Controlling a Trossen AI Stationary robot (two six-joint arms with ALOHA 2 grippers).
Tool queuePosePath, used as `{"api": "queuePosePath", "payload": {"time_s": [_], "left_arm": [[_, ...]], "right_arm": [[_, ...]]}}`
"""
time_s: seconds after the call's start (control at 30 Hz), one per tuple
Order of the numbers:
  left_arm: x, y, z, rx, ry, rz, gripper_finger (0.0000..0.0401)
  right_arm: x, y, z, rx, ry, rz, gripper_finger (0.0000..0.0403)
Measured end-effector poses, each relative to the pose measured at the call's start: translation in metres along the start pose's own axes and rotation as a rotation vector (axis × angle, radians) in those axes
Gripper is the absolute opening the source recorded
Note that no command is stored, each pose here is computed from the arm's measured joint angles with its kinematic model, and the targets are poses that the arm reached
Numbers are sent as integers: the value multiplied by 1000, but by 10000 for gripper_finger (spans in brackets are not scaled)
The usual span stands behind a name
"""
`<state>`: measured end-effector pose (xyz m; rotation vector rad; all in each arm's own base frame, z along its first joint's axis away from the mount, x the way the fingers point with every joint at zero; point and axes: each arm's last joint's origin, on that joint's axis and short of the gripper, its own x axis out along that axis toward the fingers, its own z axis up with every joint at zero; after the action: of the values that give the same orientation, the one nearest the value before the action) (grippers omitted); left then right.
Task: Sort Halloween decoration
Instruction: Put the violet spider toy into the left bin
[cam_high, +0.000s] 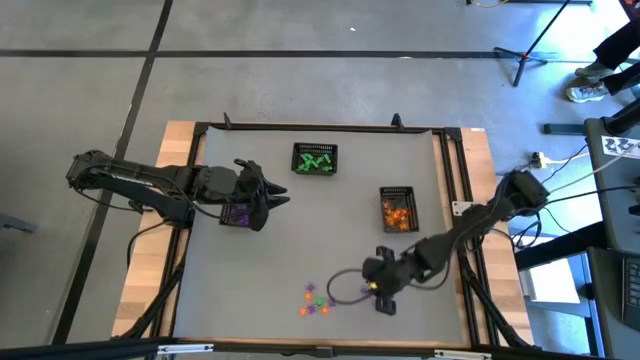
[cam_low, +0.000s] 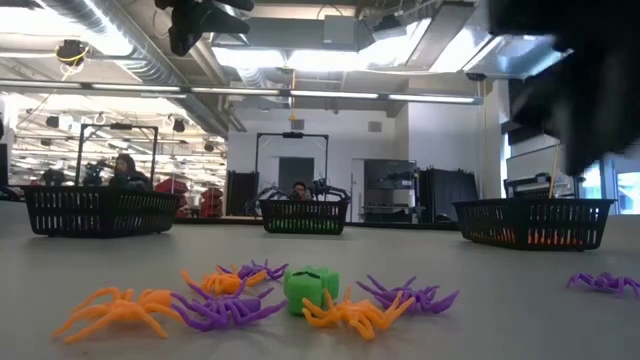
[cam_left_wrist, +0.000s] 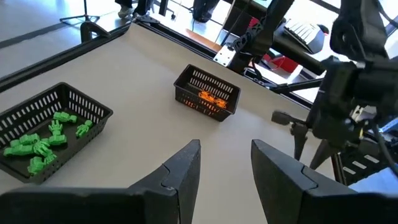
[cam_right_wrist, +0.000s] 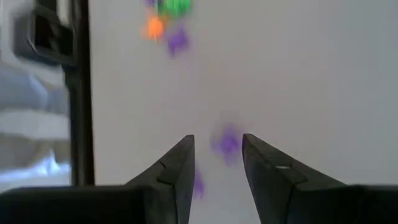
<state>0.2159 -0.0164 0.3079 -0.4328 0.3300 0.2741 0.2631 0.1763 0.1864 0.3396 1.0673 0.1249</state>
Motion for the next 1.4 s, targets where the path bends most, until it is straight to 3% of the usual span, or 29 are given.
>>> {"api": "queuePosePath", "payload": {"time_s": [0.3,0.7,0.93,1.07,1.27,1.4], "left_arm": [[0,0,-1,2,7,2,134],[0,0,-1,2,8,3,134],[0,1,-1,2,11,5,134],[0,1,-1,-4,11,6,134],[0,1,-1,-17,11,13,134],[0,1,-1,-17,11,13,134]], "right_arm": [[33,7,-23,-45,98,-52,131],[47,1,-26,-32,49,-166,131],[54,1,-28,-18,51,-176,130],[54,0,-28,-12,52,-180,104],[54,0,-28,30,58,-171,16],[52,1,-28,43,57,-164,13]]}}
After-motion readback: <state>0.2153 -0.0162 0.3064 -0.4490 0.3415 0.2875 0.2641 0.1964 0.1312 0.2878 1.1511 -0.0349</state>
